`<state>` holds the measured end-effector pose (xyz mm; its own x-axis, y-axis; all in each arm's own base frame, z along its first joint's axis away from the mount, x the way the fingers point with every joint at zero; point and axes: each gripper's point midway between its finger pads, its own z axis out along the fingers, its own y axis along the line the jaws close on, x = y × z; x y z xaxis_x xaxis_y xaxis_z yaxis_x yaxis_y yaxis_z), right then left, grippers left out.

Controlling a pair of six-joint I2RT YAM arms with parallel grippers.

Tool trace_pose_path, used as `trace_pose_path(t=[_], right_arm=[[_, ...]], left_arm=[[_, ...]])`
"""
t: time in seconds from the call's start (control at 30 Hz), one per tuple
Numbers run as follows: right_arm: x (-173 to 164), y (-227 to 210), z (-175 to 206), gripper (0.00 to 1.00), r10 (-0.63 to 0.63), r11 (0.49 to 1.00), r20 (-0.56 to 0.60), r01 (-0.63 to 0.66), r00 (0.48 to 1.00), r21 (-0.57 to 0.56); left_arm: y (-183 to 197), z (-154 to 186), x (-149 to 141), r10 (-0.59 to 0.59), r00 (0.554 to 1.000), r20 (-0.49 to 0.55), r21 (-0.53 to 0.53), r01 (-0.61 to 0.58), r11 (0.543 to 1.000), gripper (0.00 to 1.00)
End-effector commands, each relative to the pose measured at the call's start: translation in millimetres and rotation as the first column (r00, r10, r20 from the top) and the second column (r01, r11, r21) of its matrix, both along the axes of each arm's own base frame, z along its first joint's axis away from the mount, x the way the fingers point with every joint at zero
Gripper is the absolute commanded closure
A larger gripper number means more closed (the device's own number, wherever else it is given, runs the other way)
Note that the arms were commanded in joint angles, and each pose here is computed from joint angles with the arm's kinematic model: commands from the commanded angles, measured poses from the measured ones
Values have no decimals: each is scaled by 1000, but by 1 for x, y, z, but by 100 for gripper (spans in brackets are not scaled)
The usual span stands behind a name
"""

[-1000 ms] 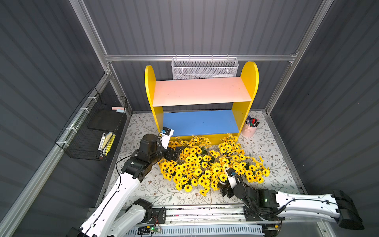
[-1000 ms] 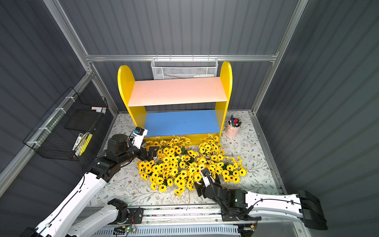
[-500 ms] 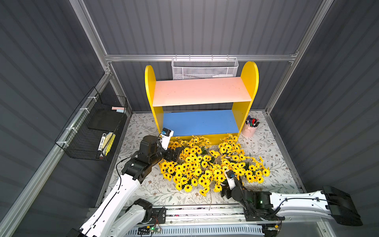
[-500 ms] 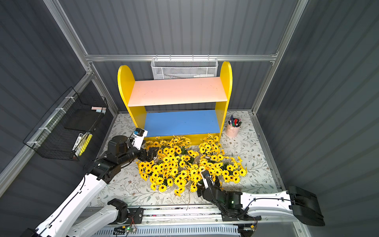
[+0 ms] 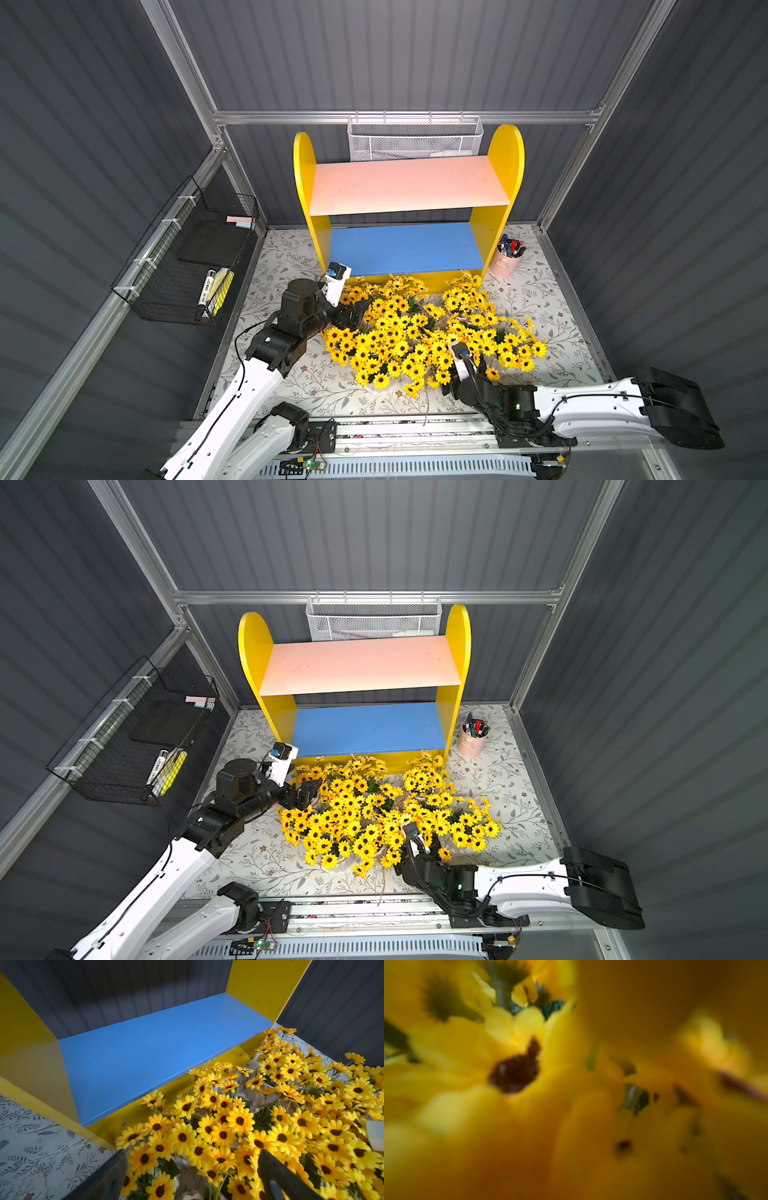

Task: Take the sunflower pots off the shelves
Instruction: Place the sunflower pot at the center of the board.

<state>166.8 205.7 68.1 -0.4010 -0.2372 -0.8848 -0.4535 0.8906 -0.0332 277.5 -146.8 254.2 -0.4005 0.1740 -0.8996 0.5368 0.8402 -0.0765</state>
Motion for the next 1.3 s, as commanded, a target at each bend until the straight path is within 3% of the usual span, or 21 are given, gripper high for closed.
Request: trace_pose_path(t=[0.0,0.27,0.63,0.83,1.27], right_arm=[[-7,1,2,1,11,1000,-26,-11,1000,-1],[-10,-5,3,1,-1,1000,-67,0,998,-17],[-38,-27,-8,1,-86,993,-340,55,937,-100],[-49,-30,3,1,-91,995,-417,62,904,-84],[-75,-27,50,1,38,984,-505,-121,862,-132]], left_arm=[[-2,8,-2,-16,999,43,4,16,1000,1],[-3,10,-5,-28,998,50,1,28,1000,0],[-9,9,-7,-57,998,27,-1,57,998,1],[-8,12,-8,-58,998,35,3,58,998,1],[-7,20,-12,-66,996,64,9,66,998,1]])
